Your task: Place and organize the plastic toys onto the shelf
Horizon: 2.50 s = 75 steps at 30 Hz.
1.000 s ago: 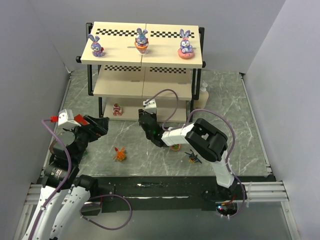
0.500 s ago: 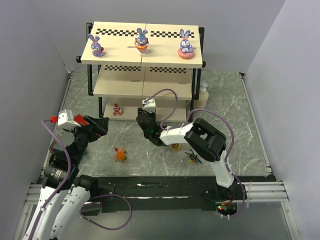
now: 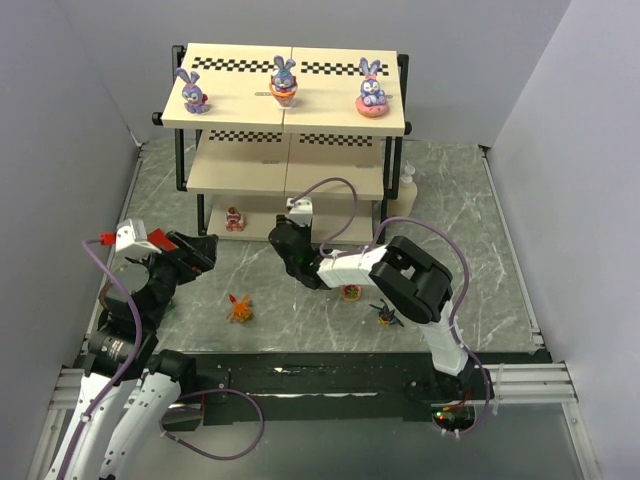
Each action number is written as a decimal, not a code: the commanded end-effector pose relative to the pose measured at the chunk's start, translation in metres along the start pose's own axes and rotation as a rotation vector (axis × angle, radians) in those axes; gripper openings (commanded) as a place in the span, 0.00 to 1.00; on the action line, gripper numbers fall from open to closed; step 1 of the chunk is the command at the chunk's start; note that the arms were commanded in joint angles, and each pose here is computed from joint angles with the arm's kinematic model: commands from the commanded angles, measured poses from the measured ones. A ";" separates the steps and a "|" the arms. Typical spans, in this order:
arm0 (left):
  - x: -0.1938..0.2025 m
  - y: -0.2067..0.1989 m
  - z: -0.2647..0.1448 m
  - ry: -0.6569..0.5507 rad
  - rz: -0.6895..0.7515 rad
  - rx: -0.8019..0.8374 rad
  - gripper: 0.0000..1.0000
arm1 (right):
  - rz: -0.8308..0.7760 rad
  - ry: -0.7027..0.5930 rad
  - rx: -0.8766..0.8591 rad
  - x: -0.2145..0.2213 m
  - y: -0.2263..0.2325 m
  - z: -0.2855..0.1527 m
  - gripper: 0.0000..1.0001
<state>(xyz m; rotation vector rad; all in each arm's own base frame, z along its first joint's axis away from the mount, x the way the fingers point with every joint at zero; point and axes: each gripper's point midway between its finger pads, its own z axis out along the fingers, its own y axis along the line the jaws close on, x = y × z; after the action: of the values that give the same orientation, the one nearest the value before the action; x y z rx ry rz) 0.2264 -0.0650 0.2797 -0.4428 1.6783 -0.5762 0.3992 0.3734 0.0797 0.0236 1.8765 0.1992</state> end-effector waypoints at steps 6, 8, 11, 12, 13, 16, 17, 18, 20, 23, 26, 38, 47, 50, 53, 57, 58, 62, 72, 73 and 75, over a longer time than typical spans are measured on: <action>-0.004 -0.004 -0.002 -0.014 0.020 0.021 0.96 | 0.063 0.003 0.076 -0.011 -0.001 0.008 0.43; -0.005 -0.004 -0.002 -0.016 0.020 0.022 0.96 | 0.059 0.009 0.083 -0.009 -0.003 0.009 0.44; -0.004 -0.004 -0.002 -0.014 0.020 0.023 0.96 | 0.057 0.013 0.089 -0.010 -0.001 0.010 0.45; -0.005 -0.005 -0.002 -0.015 0.020 0.024 0.96 | 0.056 0.016 0.092 -0.010 -0.002 0.010 0.46; -0.005 -0.005 -0.002 -0.015 0.019 0.026 0.96 | 0.056 0.018 0.091 -0.010 -0.002 0.011 0.47; -0.005 -0.004 -0.003 -0.016 0.020 0.022 0.96 | 0.061 0.019 0.089 -0.010 -0.001 0.010 0.49; -0.005 -0.005 -0.003 -0.017 0.019 0.023 0.96 | 0.061 0.020 0.088 -0.009 -0.001 0.010 0.50; -0.005 -0.004 -0.003 -0.015 0.020 0.024 0.96 | 0.060 0.020 0.089 -0.009 -0.002 0.011 0.50; -0.005 -0.004 -0.003 -0.015 0.020 0.024 0.96 | 0.058 0.017 0.086 -0.010 -0.002 0.010 0.42; -0.005 -0.004 -0.002 -0.016 0.020 0.022 0.96 | 0.054 0.008 0.077 -0.012 -0.003 0.008 0.28; -0.005 -0.005 -0.002 -0.015 0.020 0.024 0.96 | 0.045 -0.003 0.056 -0.013 -0.004 0.000 0.19; -0.005 -0.005 -0.003 -0.016 0.018 0.028 0.97 | 0.027 0.075 -0.017 0.004 0.002 -0.057 0.14; -0.005 -0.007 -0.004 -0.018 0.017 0.037 0.96 | 0.005 0.221 -0.054 0.046 0.000 -0.066 0.28; -0.005 -0.007 -0.005 -0.017 0.016 0.041 0.96 | 0.008 0.231 -0.070 0.049 0.003 -0.066 0.38; -0.005 -0.008 -0.005 -0.018 0.016 0.045 0.96 | -0.007 0.233 -0.073 0.049 0.004 -0.064 0.50; -0.005 -0.009 -0.005 -0.015 0.019 0.049 0.96 | -0.037 0.211 -0.074 0.047 0.002 -0.063 0.75; -0.005 -0.009 -0.005 -0.015 0.019 0.052 0.96 | -0.043 0.208 -0.076 0.048 0.002 -0.063 0.79; -0.005 -0.011 -0.005 -0.012 0.020 0.060 0.96 | -0.082 0.174 -0.072 0.051 -0.004 -0.061 0.87; -0.004 -0.015 -0.010 -0.014 0.018 0.090 0.96 | -0.178 0.111 -0.090 0.090 0.002 -0.063 0.77; -0.004 -0.015 -0.011 -0.014 0.018 0.090 0.96 | -0.184 0.114 -0.086 0.096 0.001 -0.062 0.75; -0.005 -0.016 -0.011 -0.015 0.020 0.095 0.96 | -0.174 0.109 -0.060 0.099 -0.001 -0.062 0.69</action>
<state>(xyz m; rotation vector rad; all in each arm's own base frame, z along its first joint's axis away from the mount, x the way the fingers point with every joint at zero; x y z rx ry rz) 0.2189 -0.0697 0.2875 -0.4068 1.6529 -0.6185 0.3145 0.3744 0.0203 -0.2117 1.9830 0.1563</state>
